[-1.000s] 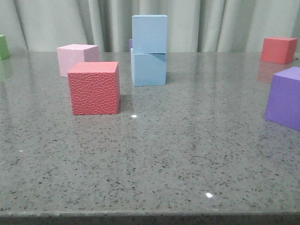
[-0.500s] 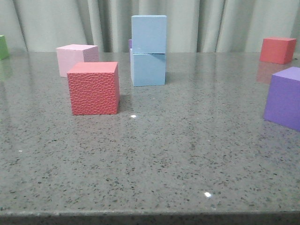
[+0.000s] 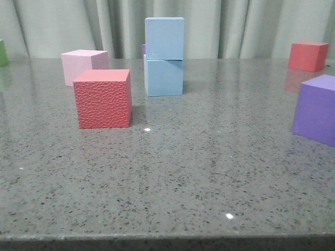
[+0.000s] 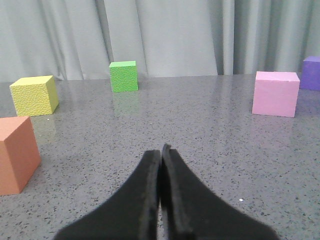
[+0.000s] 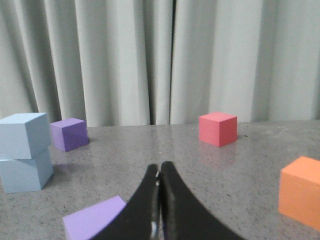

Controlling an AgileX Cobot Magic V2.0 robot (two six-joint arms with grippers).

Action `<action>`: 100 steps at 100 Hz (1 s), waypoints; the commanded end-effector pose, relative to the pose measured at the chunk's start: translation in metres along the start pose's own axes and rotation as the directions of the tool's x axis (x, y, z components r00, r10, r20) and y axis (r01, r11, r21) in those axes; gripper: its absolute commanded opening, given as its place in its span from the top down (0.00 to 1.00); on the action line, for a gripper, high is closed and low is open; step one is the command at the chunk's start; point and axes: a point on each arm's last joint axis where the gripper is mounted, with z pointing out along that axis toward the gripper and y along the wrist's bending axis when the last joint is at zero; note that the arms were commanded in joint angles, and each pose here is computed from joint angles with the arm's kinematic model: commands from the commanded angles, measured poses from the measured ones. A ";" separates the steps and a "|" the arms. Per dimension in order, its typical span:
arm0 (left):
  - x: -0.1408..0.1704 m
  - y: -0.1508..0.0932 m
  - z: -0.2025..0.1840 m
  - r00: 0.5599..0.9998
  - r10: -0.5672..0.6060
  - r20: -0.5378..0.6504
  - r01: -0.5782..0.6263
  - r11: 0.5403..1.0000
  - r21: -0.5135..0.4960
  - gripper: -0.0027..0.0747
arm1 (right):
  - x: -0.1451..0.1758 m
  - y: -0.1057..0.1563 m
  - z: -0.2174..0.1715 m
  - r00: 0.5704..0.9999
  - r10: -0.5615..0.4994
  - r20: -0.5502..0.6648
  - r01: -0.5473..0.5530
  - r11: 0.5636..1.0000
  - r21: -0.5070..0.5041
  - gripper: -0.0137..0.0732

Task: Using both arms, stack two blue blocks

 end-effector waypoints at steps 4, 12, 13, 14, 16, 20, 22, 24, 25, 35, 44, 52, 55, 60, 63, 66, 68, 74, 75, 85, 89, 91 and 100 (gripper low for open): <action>-0.009 0.000 -0.003 0.993 -0.012 0.119 0.012 1.000 0.003 0.99 | -0.001 -0.002 -0.003 0.997 -0.006 0.077 0.004 1.000 0.027 0.98; -0.009 0.000 -0.003 0.993 -0.012 0.119 0.012 1.000 0.003 0.99 | 0.011 -0.004 -0.005 0.998 0.002 0.058 -0.004 0.999 0.037 0.98; -0.009 0.000 -0.003 0.993 -0.012 0.119 0.012 1.000 0.003 0.99 | 0.012 -0.004 -0.005 0.998 0.006 0.056 -0.008 0.999 0.038 0.98; -0.009 0.000 -0.003 0.993 -0.012 0.119 0.012 1.000 0.003 0.99 | 0.012 -0.004 -0.006 0.998 0.008 0.058 -0.010 0.999 0.038 0.98; -0.009 0.000 -0.003 0.993 -0.012 0.119 0.012 1.000 0.003 0.99 | 0.015 -0.004 -0.006 0.999 0.012 0.053 -0.014 0.999 0.039 0.98; -0.009 0.000 -0.003 0.993 -0.012 0.119 0.012 1.000 0.003 0.99 | 0.020 -0.005 -0.007 0.999 0.015 0.048 -0.017 0.999 0.039 0.98; -0.009 0.000 -0.003 0.993 -0.012 0.119 0.012 1.000 0.003 0.99 | 0.023 -0.005 -0.008 0.999 0.015 0.047 -0.017 0.999 0.040 0.98; -0.009 0.000 -0.003 0.993 -0.012 0.119 0.012 1.000 0.003 0.99 | 0.023 -0.005 -0.008 0.999 0.015 0.048 -0.017 0.999 0.040 0.98; -0.009 0.000 -0.003 0.993 -0.012 0.119 0.012 1.000 0.003 0.99 | 0.024 -0.005 -0.009 0.999 0.015 0.036 -0.017 0.999 0.042 0.98; -0.009 0.000 -0.003 0.993 -0.012 0.118 0.012 1.000 0.003 0.99 | 0.026 -0.005 -0.010 1.000 0.014 0.012 -0.014 0.999 0.047 0.98; -0.009 0.000 -0.003 0.993 -0.012 0.116 0.012 1.000 0.003 0.99 | 0.027 -0.006 -0.010 1.000 0.014 0.003 -0.014 0.999 0.048 0.98; -0.009 0.000 -0.003 0.993 -0.012 0.116 0.012 1.000 0.003 0.99 | 0.027 -0.006 -0.010 1.000 0.014 0.008 -0.014 0.999 0.048 0.98; -0.009 0.000 -0.003 0.993 -0.012 0.116 0.012 1.000 0.003 0.99 | 0.027 -0.006 -0.010 1.000 0.014 0.008 -0.014 0.999 0.048 0.98; -0.009 0.000 -0.003 0.993 -0.012 0.114 0.012 1.000 0.003 0.99 | 0.027 -0.006 -0.010 1.000 0.014 0.008 -0.014 0.999 0.048 0.98; -0.009 0.000 -0.003 0.993 -0.012 0.115 0.012 1.000 0.003 0.99 | 0.027 -0.006 -0.010 1.000 0.014 0.006 -0.014 0.999 0.048 0.98; -0.009 0.000 -0.003 0.993 -0.012 0.115 0.012 1.000 0.003 0.99 | 0.027 -0.006 -0.010 1.000 0.014 0.006 -0.014 0.999 0.048 0.98; -0.009 0.000 -0.003 0.993 -0.012 0.115 0.012 1.000 0.003 0.99 | 0.027 -0.006 -0.010 1.000 0.014 0.006 -0.014 0.999 0.048 0.98; -0.009 0.000 -0.003 0.993 -0.012 0.115 0.012 1.000 0.003 0.99 | 0.027 -0.006 -0.010 1.000 0.014 0.006 -0.014 0.999 0.048 0.98; -0.009 0.000 -0.003 0.993 -0.012 0.115 0.012 1.000 0.003 0.99 | 0.027 -0.006 -0.010 1.000 0.014 0.006 -0.014 0.999 0.048 0.98; -0.009 0.000 -0.003 0.993 -0.012 0.115 0.012 1.000 0.003 0.99 | 0.027 -0.006 -0.010 1.000 0.014 0.006 -0.014 0.999 0.048 0.98; -0.009 0.000 -0.003 0.993 -0.012 0.115 0.012 1.000 0.003 0.99 | 0.027 -0.006 -0.010 1.000 0.014 0.006 -0.014 0.999 0.048 0.98; -0.009 0.000 -0.003 0.993 -0.012 0.115 0.012 1.000 0.003 0.99 | 0.027 -0.006 -0.010 1.000 0.014 0.006 -0.014 0.999 0.048 0.98; -0.009 0.000 -0.003 0.993 -0.012 0.114 0.012 1.000 0.003 0.99 | 0.027 -0.006 -0.010 1.000 0.014 0.006 -0.014 0.999 0.048 0.98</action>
